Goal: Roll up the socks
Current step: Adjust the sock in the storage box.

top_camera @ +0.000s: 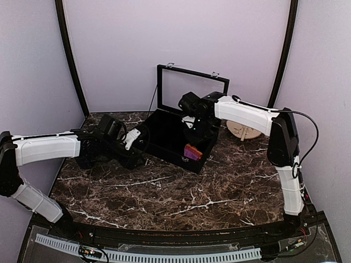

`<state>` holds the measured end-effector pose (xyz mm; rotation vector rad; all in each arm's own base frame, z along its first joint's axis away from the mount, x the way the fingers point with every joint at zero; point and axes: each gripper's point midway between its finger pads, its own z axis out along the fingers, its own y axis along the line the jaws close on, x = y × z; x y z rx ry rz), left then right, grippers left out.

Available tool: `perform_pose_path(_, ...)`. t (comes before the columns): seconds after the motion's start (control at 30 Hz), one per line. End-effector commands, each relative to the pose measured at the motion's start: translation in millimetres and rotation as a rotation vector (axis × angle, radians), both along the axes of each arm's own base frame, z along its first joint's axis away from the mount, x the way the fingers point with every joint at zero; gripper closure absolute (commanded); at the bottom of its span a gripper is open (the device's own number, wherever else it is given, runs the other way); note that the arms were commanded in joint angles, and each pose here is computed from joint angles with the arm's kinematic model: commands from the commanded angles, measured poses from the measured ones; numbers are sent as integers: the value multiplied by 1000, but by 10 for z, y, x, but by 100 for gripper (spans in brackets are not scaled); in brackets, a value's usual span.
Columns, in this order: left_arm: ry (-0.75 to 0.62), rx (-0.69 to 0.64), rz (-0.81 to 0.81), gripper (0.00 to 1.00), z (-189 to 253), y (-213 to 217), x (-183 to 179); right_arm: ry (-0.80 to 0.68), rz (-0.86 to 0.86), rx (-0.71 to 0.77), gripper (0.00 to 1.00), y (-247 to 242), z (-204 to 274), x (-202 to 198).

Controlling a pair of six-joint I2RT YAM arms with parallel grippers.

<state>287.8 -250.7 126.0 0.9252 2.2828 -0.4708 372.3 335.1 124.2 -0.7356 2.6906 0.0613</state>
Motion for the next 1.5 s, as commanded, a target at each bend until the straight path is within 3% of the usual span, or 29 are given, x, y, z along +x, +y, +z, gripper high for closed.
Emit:
perform_pose_path(0.0,3,-4,3,41,-26,19,-2,42,9,-17,73,14,-250,13)
perform_pose_path(0.43,8,-3,2,41,-53,16,-7,197,27,-60,76,-201,-674,-394)
perform_pose_path(0.83,8,0,1,41,-63,18,-6,201,18,-88,73,-201,-777,-347)
perform_pose_path(1.23,-20,-34,41,41,138,5,67,-99,-26,31,59,-57,93,126)
perform_pose_path(1.47,-58,-85,100,40,445,-22,187,-196,-78,61,53,-170,349,158)
